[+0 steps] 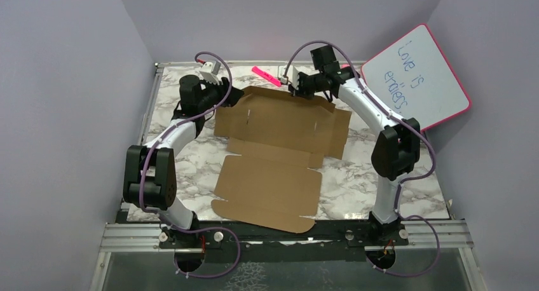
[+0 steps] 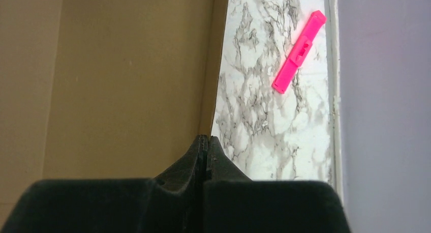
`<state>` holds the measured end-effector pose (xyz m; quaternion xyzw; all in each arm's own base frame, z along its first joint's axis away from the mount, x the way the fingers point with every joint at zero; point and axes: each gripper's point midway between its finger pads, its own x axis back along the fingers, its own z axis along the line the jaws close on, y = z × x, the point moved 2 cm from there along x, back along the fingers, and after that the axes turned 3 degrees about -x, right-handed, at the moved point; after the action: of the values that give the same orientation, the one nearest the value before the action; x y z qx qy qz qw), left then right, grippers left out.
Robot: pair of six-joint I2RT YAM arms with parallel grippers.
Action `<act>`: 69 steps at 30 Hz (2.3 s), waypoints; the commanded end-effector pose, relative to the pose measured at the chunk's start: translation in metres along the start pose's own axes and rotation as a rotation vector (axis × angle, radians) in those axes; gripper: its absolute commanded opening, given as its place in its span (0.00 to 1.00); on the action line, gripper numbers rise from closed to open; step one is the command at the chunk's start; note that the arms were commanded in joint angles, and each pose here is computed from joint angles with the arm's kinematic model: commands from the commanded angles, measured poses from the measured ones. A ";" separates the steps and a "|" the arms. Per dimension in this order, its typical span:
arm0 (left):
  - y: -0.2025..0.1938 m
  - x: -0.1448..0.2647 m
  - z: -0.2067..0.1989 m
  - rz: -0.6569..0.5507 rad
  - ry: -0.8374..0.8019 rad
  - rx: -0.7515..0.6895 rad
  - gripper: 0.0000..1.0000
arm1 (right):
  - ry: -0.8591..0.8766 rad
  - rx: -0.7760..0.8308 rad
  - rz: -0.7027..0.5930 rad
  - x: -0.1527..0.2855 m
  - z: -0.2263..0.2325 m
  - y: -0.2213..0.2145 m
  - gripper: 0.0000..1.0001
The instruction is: Fold the paper box
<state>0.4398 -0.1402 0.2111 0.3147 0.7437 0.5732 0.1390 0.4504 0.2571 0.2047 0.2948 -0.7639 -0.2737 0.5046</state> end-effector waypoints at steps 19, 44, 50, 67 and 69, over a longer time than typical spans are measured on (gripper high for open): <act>0.000 0.040 0.051 0.058 0.464 0.210 0.77 | -0.318 0.514 0.048 0.038 0.015 0.029 0.01; -0.024 0.005 0.023 0.101 0.285 0.220 0.82 | -0.386 0.591 0.048 0.026 0.011 0.027 0.01; -0.017 0.011 0.008 0.051 0.272 0.184 0.73 | -0.447 0.584 0.065 0.023 0.003 0.026 0.01; -0.038 0.017 -0.033 0.027 0.322 0.058 0.27 | -0.506 0.601 0.010 0.023 0.007 0.027 0.01; -0.042 0.016 -0.040 0.027 0.312 0.046 0.23 | -0.523 0.615 0.003 0.024 0.007 0.027 0.01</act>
<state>0.4011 -0.1583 0.1813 0.2553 0.7712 0.5831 -0.0065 0.4317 0.2531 0.2147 0.3313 -0.9094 -0.0911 0.2343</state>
